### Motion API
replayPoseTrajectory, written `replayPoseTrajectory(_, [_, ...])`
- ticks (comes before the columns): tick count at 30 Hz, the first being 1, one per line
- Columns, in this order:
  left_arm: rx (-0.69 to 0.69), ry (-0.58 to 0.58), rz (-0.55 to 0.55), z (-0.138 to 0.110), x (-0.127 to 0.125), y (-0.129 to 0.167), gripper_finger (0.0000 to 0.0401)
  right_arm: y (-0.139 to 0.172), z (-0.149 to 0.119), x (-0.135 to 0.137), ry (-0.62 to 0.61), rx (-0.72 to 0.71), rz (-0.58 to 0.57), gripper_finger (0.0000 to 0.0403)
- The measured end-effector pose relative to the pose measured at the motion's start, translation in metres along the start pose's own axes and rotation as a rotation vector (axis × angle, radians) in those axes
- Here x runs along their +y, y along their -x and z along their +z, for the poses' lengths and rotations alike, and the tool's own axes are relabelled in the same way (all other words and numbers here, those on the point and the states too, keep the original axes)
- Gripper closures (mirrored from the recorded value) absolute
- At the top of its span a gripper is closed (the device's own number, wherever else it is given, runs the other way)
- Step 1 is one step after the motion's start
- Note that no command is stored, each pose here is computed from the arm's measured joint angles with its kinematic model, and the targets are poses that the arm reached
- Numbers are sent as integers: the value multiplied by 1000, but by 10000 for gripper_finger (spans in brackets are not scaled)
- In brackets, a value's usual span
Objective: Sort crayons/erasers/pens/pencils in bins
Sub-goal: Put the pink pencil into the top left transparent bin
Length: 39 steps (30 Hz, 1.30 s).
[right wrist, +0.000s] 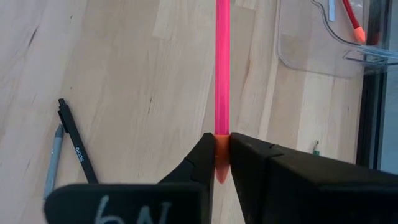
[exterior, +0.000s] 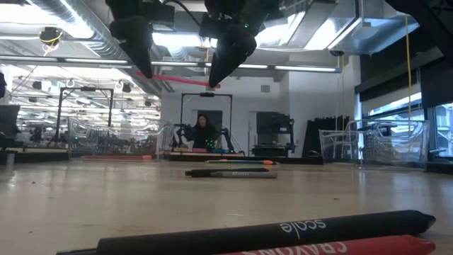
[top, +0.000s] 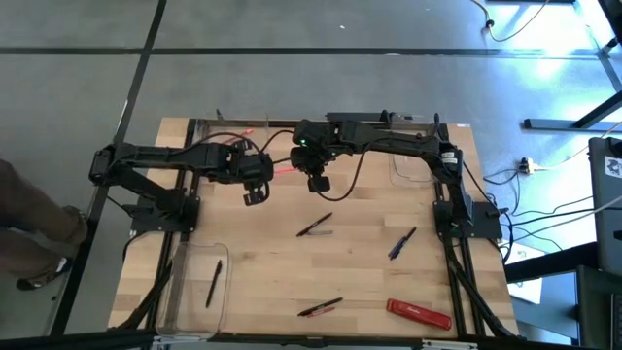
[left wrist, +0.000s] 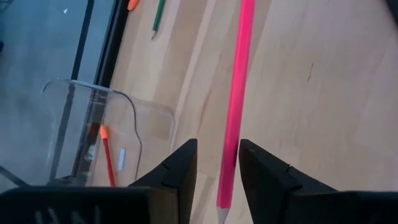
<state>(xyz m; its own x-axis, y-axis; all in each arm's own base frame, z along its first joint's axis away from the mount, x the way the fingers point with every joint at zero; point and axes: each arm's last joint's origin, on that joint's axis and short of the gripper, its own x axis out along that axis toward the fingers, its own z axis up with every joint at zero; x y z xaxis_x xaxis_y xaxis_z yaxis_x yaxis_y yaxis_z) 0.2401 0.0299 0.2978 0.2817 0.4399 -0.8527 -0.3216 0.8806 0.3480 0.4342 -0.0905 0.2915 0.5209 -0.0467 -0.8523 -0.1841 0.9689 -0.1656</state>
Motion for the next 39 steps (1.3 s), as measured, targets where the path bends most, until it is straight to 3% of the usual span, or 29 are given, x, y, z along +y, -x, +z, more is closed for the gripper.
replayPoseTrajectory(24, [14, -3, -18, -5, -4, -11, 294, 0, 0, 0, -1, 0, 0, 363])
replayPoseTrajectory(39, [26, -16, -23, -8, -6, -15, 394, 0, 0, 0, -1, -1, 0, 363])
